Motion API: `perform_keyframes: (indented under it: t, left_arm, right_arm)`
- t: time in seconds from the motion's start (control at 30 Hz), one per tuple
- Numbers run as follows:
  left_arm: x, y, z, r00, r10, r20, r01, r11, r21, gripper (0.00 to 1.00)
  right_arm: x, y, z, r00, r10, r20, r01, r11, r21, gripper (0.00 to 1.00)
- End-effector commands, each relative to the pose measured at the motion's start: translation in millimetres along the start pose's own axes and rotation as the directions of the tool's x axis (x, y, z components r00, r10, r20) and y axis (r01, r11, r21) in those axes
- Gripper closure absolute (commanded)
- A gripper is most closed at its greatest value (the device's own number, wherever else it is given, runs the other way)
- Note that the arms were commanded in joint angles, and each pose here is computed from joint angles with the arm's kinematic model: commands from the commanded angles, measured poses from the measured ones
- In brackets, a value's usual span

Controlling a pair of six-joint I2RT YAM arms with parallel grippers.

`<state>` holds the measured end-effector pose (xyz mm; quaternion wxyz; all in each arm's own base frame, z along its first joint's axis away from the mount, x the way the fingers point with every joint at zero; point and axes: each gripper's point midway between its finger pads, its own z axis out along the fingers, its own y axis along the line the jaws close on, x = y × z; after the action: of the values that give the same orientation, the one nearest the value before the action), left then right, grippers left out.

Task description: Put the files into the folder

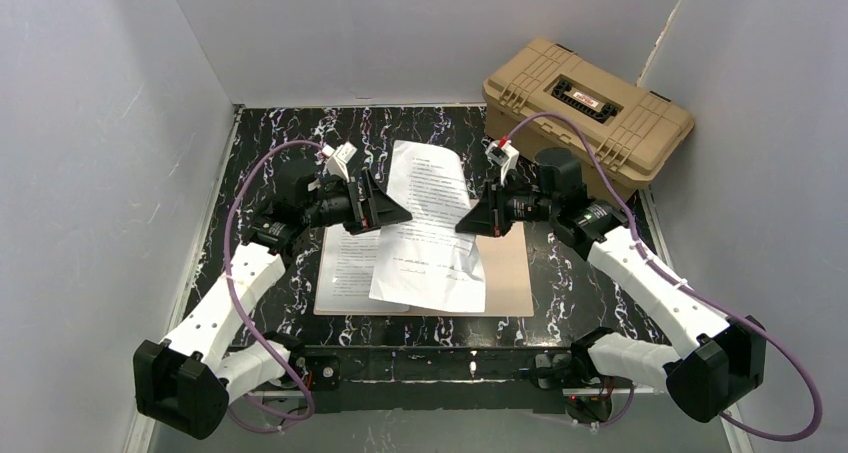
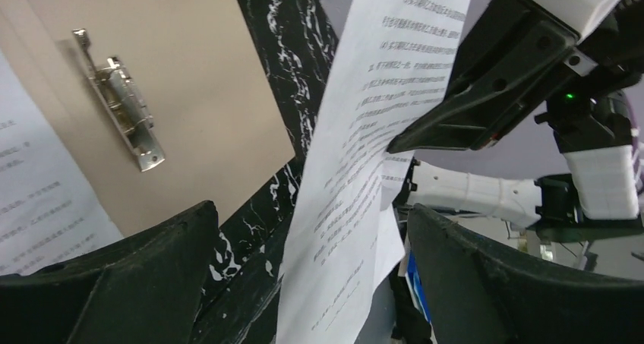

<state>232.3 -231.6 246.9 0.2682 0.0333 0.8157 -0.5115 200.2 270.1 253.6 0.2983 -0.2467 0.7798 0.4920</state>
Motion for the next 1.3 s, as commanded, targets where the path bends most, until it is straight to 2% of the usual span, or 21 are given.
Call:
perform_keyframes:
  t: [0.0,0.1,0.2,0.47,0.57,0.77,0.97,1.1,1.27]
  left_arm:
    - [7,-37,-12,0.999,0.022,-0.035,-0.016,0.984,0.176,0.1]
    - [16,-39,-14,0.997,-0.007,-0.075,0.022,0.979,0.203,0.22]
    - [21,-39,-16,0.996,-0.01,-0.09,0.029,0.977,0.212,0.39]
    - [27,-45,-22,0.995,-0.004,-0.095,0.026,0.973,0.231,0.98]
    - [23,-52,-25,0.998,0.019,-0.066,-0.001,0.966,0.257,1.0]
    - [15,-81,-44,0.992,0.125,0.018,-0.124,0.939,0.322,1.0]
    - [14,-112,-67,0.973,0.214,0.082,-0.229,0.898,0.376,1.0]
    - [14,-129,-79,0.963,0.244,0.115,-0.27,0.873,0.407,1.0]
    - [13,-148,-92,0.954,0.262,0.148,-0.301,0.839,0.453,1.0]
  right_arm:
    - [-20,33,-1,0.995,-0.097,0.036,0.101,0.988,-0.119,0.86]
    - [-23,36,-1,0.994,-0.106,0.04,0.11,0.986,-0.122,0.86]
    - [-23,36,-1,0.993,-0.111,0.035,0.114,0.986,-0.12,0.85]
    - [-27,37,-6,0.991,-0.119,0.053,0.124,0.988,-0.089,0.83]
    - [-28,39,-9,0.991,-0.12,0.064,0.125,0.989,-0.078,0.77]
    - [-31,34,-25,0.982,-0.136,0.133,0.135,0.991,0.019,0.41]
    - [-36,38,-47,0.961,-0.149,0.231,0.132,0.987,0.091,0.15]
    - [-36,51,-55,0.949,-0.107,0.296,0.099,0.994,0.042,0.06]
    - [-29,61,-52,0.944,0.008,0.331,0.018,0.997,-0.074,0.04]
